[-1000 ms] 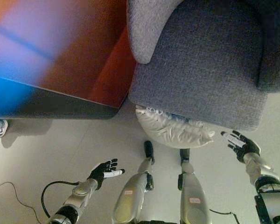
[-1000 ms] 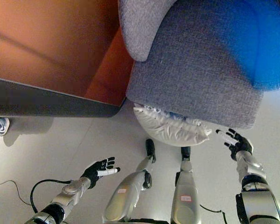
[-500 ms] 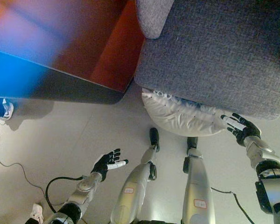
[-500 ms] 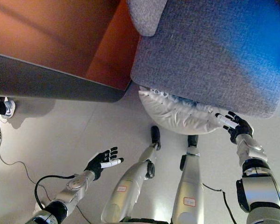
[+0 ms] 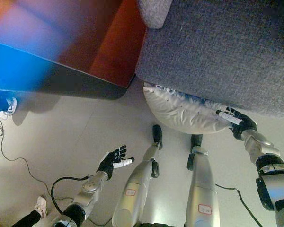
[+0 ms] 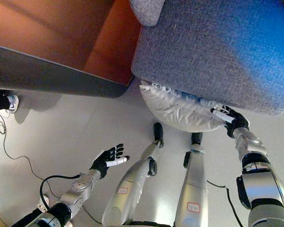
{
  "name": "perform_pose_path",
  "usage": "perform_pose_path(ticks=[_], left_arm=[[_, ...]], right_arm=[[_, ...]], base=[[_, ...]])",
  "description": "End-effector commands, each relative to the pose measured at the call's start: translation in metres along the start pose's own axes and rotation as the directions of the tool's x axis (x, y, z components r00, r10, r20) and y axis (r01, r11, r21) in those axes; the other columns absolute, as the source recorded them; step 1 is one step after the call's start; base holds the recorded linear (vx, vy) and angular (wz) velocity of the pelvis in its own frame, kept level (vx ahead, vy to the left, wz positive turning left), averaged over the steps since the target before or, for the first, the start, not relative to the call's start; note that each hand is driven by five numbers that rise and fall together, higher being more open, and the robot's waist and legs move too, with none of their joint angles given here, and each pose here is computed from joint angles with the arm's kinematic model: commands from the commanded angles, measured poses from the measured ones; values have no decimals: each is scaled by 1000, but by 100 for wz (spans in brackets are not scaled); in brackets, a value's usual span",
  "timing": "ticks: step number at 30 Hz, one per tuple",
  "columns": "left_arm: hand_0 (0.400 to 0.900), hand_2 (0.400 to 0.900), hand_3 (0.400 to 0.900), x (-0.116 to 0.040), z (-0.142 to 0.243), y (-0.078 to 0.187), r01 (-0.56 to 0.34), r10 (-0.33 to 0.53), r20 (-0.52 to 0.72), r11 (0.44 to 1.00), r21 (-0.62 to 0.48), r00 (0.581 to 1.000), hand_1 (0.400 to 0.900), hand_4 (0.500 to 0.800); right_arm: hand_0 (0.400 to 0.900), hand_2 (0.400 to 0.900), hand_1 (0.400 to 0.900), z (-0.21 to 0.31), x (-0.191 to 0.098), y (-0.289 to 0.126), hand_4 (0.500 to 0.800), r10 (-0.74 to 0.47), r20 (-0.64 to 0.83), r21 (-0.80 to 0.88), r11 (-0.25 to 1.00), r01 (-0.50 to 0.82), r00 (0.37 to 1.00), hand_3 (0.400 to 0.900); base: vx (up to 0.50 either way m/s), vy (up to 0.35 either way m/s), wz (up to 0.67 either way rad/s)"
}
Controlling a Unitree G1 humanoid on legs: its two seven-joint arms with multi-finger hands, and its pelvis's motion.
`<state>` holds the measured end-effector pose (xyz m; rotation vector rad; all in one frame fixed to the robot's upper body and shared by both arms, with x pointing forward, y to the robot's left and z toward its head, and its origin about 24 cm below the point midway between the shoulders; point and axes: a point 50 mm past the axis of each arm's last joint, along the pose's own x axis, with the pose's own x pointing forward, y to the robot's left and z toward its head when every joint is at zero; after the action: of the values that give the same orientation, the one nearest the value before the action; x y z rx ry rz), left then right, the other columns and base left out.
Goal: Pick up the pillow and put it on the sofa.
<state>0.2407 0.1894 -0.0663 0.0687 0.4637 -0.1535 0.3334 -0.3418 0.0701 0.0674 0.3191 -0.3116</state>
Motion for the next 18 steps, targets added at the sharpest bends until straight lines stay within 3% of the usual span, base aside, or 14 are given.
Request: perform_pose_path(ticks=[1,10,11,12,13,18], left_arm=[[900,900,900,-2,-3,-7,-27,30,28,996,-80,999,900,800],[900,900,900,-4,2,-7,-47,55,65,992,-115,996,900,800],[900,900,900,-4,3,-6,-51,60,70,992,-117,996,900,800],[900,900,900,-3,4,-5,-54,63,75,991,-119,995,900,800],[900,900,900,-4,5,-4,-58,68,83,991,-121,994,900,800],[900,900,900,-5,8,-1,-55,67,105,991,-122,992,900,800]], right_arm=[[900,900,900,34,-4,-20,800,-30,91,-87,995,38,995,900],[900,900,900,53,-3,-12,800,52,105,-147,989,-36,993,900],[622,622,622,56,-3,-11,633,53,109,-170,985,-34,993,622],[529,529,529,60,-3,-11,578,53,114,-181,983,-31,992,529],[400,400,400,65,-3,-10,500,69,127,-186,981,-45,990,400],[400,400,400,81,-4,-2,500,111,183,-223,972,-69,977,400]], base=[[-35,22,-4],[-1,-2,1],[-7,-17,6],[-10,-28,7],[-7,-35,6],[-5,-36,5]])
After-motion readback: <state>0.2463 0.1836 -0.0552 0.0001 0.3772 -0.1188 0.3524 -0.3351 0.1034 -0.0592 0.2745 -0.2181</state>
